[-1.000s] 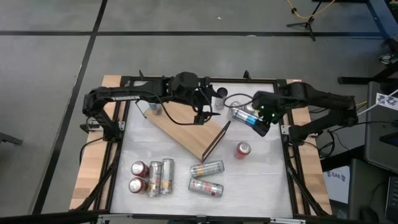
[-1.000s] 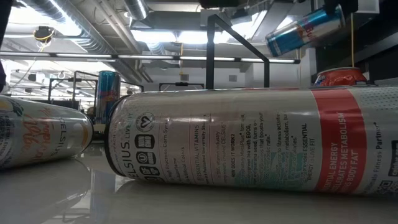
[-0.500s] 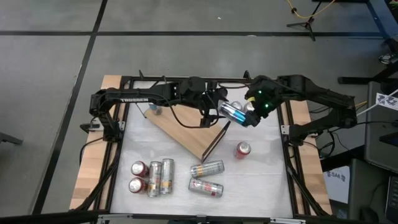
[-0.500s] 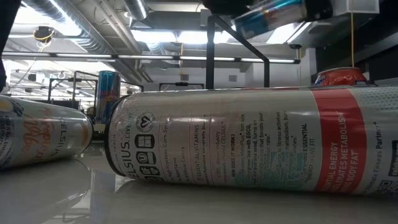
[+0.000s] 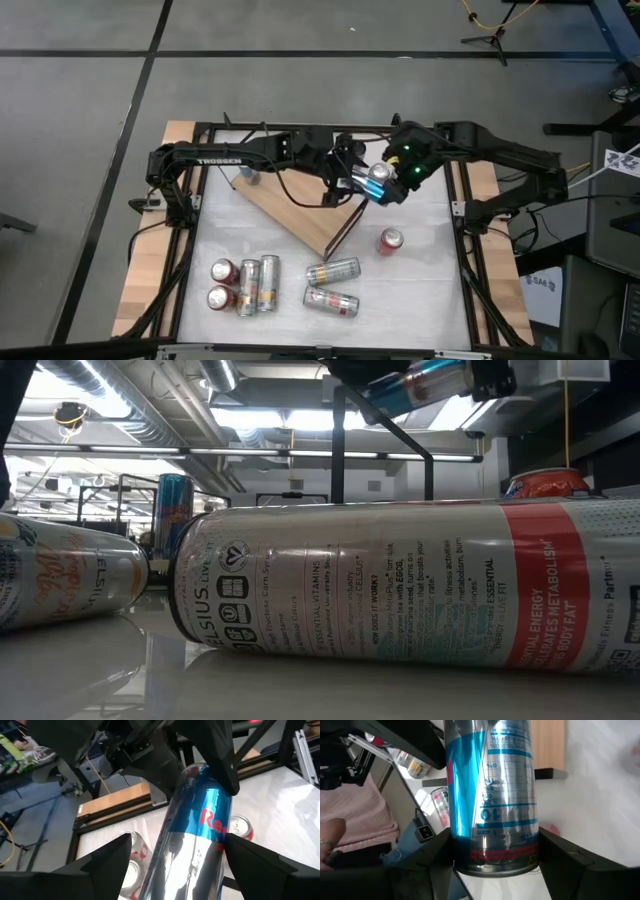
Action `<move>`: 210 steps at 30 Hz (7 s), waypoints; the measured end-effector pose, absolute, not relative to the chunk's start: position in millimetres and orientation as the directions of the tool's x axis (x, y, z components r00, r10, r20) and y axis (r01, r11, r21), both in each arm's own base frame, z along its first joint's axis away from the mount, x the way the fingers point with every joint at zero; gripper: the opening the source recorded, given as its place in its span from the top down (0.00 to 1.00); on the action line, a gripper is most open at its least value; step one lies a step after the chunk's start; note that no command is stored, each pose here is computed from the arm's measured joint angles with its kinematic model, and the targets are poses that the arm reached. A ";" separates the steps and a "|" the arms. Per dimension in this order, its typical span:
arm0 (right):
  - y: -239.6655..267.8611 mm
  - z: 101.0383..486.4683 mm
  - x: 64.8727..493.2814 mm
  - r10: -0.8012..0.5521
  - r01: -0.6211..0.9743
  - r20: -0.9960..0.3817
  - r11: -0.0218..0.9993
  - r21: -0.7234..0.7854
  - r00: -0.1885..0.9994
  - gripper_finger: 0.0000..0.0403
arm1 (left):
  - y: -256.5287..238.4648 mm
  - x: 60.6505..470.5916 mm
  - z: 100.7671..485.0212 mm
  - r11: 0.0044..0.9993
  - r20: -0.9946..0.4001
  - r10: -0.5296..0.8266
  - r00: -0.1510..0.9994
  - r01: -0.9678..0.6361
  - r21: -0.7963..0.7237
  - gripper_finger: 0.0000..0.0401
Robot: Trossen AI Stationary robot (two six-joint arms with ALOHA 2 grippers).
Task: Place canned beverage on shelf
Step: Put the blue soda can aligned with the blue soda can on the shelf
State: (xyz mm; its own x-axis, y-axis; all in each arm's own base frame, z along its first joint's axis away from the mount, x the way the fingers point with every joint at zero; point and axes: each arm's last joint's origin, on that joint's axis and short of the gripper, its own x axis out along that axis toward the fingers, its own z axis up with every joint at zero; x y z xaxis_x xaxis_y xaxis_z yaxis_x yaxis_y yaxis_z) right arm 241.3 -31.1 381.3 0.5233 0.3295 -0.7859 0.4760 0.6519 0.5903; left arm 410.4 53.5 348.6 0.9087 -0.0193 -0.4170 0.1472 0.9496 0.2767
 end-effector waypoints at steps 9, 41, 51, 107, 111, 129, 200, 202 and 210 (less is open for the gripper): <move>-31.1 377.3 248.5 0.374 0.488 -0.772 0.612 0.622 0.515 0.42 | 52.0 407.3 342.6 0.953 -0.477 -0.064 0.877 0.195 0.230 0.23; -31.0 385.8 257.8 0.416 0.461 -0.678 0.511 0.725 0.606 0.42 | 45.1 402.9 334.0 0.947 -0.561 -0.095 0.822 0.249 0.205 0.46; -32.0 385.7 257.5 0.367 0.482 -0.699 0.527 0.700 0.614 0.42 | 45.3 403.0 334.0 0.943 -0.561 -0.081 0.824 0.245 0.224 0.47; -73.1 461.5 179.2 -0.142 0.252 -0.634 0.964 0.086 0.760 0.08 | 56.2 391.2 352.2 0.937 -0.388 0.341 0.856 -0.342 0.070 0.46; -65.6 475.5 154.8 -0.119 0.214 -0.547 0.970 0.113 0.829 0.08 | 57.1 395.9 333.6 0.932 -0.303 0.359 0.883 -0.356 0.067 0.46; -78.2 421.9 186.8 -0.004 0.139 -0.458 0.955 0.261 0.889 0.08 | 37.4 394.1 289.0 0.943 -0.129 0.327 0.936 -0.315 0.105 0.46; -76.4 384.9 238.7 0.120 0.025 -0.485 0.959 0.281 0.866 0.41 | 37.7 393.9 289.8 0.929 -0.123 0.365 0.923 -0.352 0.115 0.37; -76.4 384.9 238.7 0.118 0.026 -0.485 0.960 0.280 0.866 0.42 | 37.6 393.9 289.4 0.931 -0.126 0.361 0.924 -0.348 0.115 0.36; -76.3 385.2 238.4 0.119 0.026 -0.484 0.959 0.282 0.867 0.43 | 36.2 393.5 289.9 0.947 -0.135 0.314 0.940 -0.300 0.112 0.28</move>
